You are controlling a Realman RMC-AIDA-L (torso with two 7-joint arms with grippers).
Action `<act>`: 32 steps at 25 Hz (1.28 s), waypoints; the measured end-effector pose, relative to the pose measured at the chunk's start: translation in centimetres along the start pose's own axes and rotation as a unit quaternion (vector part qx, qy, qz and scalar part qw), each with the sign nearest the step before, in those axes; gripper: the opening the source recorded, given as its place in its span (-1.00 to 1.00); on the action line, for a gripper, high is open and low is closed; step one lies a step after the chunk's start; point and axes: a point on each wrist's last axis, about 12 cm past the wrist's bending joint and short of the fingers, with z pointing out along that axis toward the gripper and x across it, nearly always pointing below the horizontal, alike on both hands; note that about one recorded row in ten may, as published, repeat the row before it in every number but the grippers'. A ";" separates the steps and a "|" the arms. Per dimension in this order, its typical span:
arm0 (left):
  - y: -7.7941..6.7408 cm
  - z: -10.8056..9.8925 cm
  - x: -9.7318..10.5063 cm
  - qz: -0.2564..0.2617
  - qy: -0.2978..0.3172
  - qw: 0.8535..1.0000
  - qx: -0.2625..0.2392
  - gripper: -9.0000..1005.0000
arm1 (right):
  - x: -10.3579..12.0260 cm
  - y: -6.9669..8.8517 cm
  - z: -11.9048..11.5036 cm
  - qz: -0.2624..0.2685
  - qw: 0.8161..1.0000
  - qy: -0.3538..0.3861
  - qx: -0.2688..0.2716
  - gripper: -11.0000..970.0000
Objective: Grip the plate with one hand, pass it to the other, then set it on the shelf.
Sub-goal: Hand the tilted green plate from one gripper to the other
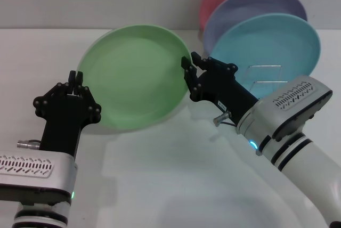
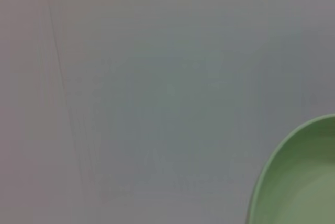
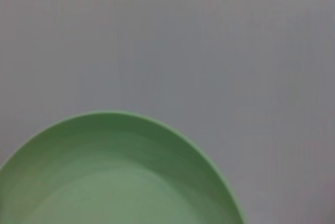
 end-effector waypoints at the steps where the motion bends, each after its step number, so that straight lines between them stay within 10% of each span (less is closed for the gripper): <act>1: 0.0 0.0 0.0 0.000 0.000 1.000 0.000 -0.87 | 0.0 0.0 0.0 0.000 1.000 0.000 0.000 -0.61; 32: -0.2 0.0 -0.1 -0.001 -0.002 1.000 0.006 -0.86 | -0.1 -0.2 0.1 -0.006 1.000 0.000 0.000 -0.77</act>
